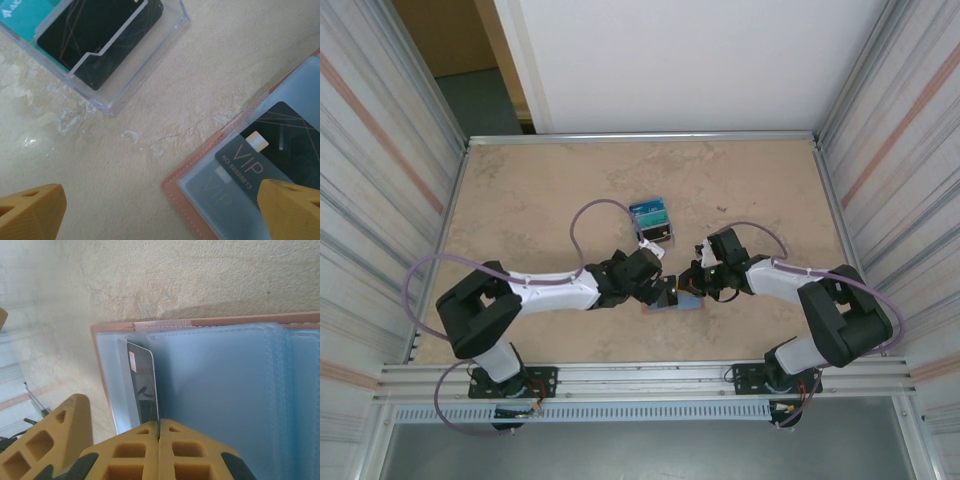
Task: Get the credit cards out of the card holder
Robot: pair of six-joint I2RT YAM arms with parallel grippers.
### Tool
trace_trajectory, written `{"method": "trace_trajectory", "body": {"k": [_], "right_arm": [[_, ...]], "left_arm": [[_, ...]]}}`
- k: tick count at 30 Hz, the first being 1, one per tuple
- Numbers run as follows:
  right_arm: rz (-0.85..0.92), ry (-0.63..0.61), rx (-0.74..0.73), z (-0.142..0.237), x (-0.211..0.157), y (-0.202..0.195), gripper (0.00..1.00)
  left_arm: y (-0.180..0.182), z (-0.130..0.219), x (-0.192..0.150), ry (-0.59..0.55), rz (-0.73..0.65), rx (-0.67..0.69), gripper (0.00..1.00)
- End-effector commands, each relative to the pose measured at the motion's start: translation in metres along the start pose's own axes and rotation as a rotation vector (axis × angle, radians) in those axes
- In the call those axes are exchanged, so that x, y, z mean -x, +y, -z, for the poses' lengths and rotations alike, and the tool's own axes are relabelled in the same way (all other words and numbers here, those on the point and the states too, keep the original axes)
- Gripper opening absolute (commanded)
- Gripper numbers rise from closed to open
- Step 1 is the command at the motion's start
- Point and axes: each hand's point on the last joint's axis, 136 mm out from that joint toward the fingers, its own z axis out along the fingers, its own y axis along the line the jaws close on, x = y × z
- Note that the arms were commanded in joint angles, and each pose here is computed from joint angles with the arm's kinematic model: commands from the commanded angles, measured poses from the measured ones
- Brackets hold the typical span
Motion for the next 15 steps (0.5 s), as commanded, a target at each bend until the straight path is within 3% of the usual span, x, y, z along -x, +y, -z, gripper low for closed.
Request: {"method": "trace_trajectory", "body": {"k": [1,15], "right_arm": [[0.027,-0.022,0.002,0.007,0.006,0.006,0.0],[0.01,-0.048,0.018,0.018,0.007,0.002,0.0]], "left_arm": [[-0.012,-0.008,0.0,0.01,-0.03,-0.027,0.99],[-0.011,-0.021,-0.019,0.072,-0.056,-0.008,0.99]]}}
